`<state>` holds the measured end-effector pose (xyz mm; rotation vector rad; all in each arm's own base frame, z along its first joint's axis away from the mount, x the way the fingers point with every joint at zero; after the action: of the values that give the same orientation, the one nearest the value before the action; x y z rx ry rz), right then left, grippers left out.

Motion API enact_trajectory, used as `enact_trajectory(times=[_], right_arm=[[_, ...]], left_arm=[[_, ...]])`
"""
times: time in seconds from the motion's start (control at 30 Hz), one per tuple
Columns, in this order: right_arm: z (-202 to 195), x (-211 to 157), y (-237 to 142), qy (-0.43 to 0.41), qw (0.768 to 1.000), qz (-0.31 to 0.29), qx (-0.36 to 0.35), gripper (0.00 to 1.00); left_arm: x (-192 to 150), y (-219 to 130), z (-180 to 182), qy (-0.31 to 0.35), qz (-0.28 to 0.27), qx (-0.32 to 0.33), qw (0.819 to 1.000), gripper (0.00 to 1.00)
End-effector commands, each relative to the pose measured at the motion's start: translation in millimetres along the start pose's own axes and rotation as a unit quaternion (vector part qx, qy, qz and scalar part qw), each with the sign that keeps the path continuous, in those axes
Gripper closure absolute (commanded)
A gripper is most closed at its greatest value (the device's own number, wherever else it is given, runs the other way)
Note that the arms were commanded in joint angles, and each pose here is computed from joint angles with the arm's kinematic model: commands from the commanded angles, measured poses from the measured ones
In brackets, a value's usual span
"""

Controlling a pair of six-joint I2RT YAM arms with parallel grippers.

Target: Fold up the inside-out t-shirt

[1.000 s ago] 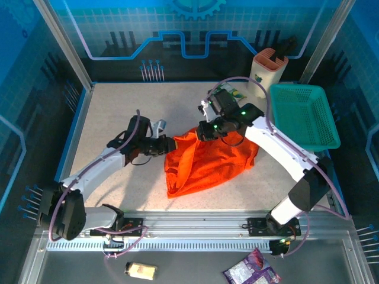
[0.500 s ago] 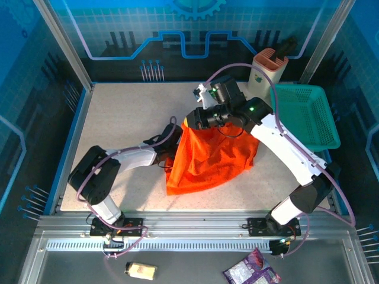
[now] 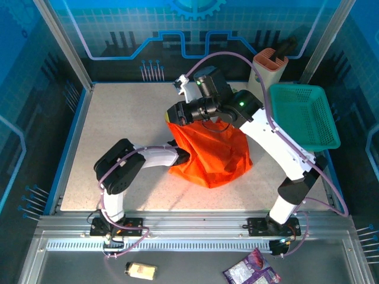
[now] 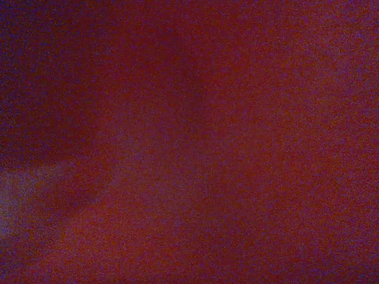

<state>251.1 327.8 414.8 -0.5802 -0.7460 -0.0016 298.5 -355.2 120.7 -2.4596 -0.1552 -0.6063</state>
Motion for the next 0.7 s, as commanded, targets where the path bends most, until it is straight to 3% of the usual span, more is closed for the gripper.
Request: enact_trajectory(times=[0.0, 0.17, 0.37, 0.47, 0.67], right_arm=[[21.2, 3.5, -15.8, -0.015, 0.999, -0.021, 0.024, 1.0], [15.6, -4.6, -29.7, -0.014, 1.0, -0.028, -0.002, 1.0], [-7.8, -16.1, -52.2, 0.015, 0.998, -0.044, -0.047, 1.0], [-28.5, -23.2, -70.0, 0.036, 0.994, -0.058, -0.088, 1.0], [-92.4, -49.1, -117.5, 0.091, 0.972, -0.074, -0.204, 1.0]], left_arm=[[-2.1, 19.8, 2.7, 0.072, 0.0, 0.04, 0.997, 0.23], [-8.5, 38.3, 18.7, 0.127, 0.06, 0.168, 0.976, 0.15], [-25.6, 49.8, 45.3, 0.145, 0.148, 0.233, 0.95, 0.16], [-31.5, 47.9, 55.0, 0.151, 0.175, 0.261, 0.937, 0.3], [-26.6, 19.7, 53.7, 0.169, 0.162, 0.28, 0.931, 0.79]])
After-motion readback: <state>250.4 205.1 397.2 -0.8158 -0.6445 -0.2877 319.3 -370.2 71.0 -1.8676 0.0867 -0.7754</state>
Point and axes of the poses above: each hand's point on the last joint's axis, 136 mm out from that joint toward the fingers, its own y axis out along the fingers, its own z axis along the line the jaws close on, x = y × z, the point moved 6 cm from there along -y, back along the fingers, and after that the axes turned 2 degrees about -y, right-handed, at the moved point
